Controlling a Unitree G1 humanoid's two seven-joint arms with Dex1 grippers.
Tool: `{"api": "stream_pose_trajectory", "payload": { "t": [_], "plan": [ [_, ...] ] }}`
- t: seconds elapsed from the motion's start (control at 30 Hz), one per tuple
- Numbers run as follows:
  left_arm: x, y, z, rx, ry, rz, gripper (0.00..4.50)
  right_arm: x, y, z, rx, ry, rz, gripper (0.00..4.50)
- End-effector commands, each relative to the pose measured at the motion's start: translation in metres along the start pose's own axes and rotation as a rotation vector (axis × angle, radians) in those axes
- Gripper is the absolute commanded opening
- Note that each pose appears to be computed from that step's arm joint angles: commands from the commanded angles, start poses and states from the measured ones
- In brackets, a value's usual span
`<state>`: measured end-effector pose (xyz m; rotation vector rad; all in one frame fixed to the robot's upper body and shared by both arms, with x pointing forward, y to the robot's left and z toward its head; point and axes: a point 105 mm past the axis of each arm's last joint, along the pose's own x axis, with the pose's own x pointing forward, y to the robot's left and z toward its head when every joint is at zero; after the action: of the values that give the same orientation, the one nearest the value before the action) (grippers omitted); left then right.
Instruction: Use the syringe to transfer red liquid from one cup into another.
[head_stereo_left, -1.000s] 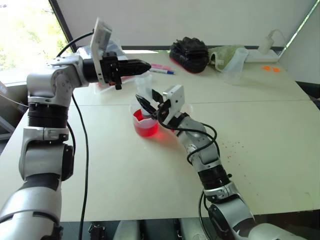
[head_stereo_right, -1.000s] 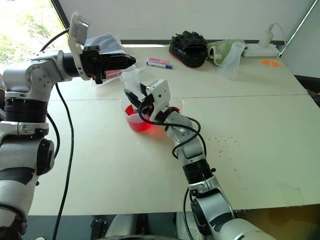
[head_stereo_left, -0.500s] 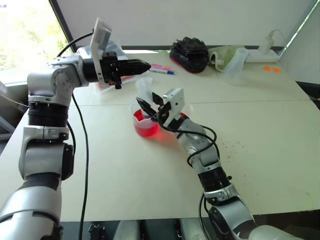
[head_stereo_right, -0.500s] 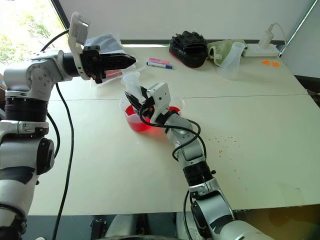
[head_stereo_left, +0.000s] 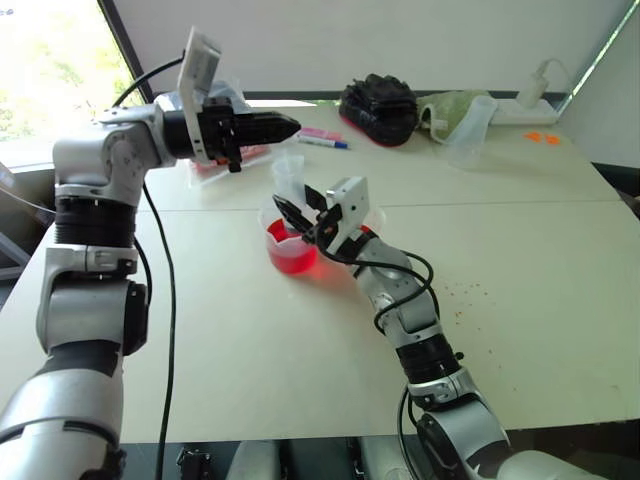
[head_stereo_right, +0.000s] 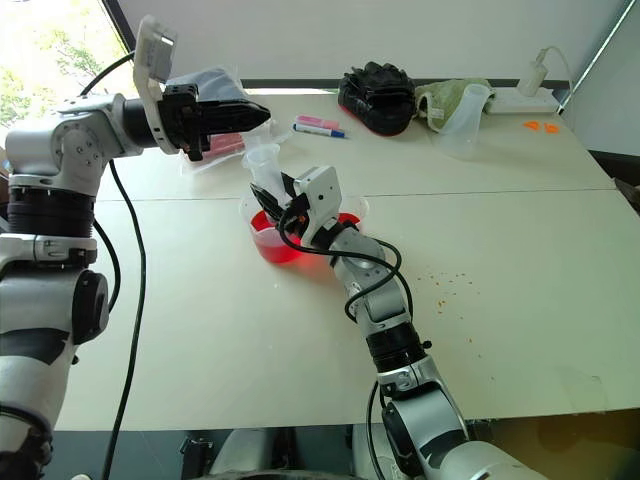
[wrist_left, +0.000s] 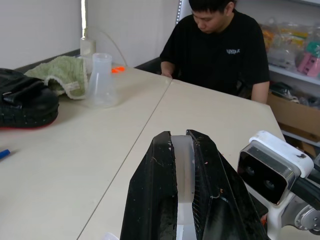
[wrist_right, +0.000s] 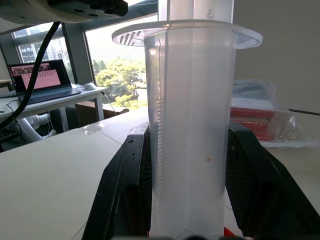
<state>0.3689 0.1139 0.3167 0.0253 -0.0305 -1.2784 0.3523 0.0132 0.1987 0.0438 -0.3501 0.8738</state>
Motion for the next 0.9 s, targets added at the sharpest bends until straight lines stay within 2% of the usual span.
{"api": "stream_pose_trajectory", "payload": {
  "t": [0.03, 0.63, 0.9],
  "plan": [
    [-0.006, -0.005, 0.048, 0.155, -0.095, 0.026, 0.02, 0.002, 0.019, -0.008, -0.004, 0.025, 0.070, 1.37],
    [-0.005, -0.005, 0.039, 0.095, -0.098, 0.020, 0.02, 0.004, 0.015, -0.001, -0.014, 0.004, 0.064, 1.37],
    [-0.004, -0.010, 0.037, 0.094, -0.107, 0.006, 3.29, 0.008, 0.013, 0.010, -0.059, -0.050, 0.055, 1.37]
  ]
}}
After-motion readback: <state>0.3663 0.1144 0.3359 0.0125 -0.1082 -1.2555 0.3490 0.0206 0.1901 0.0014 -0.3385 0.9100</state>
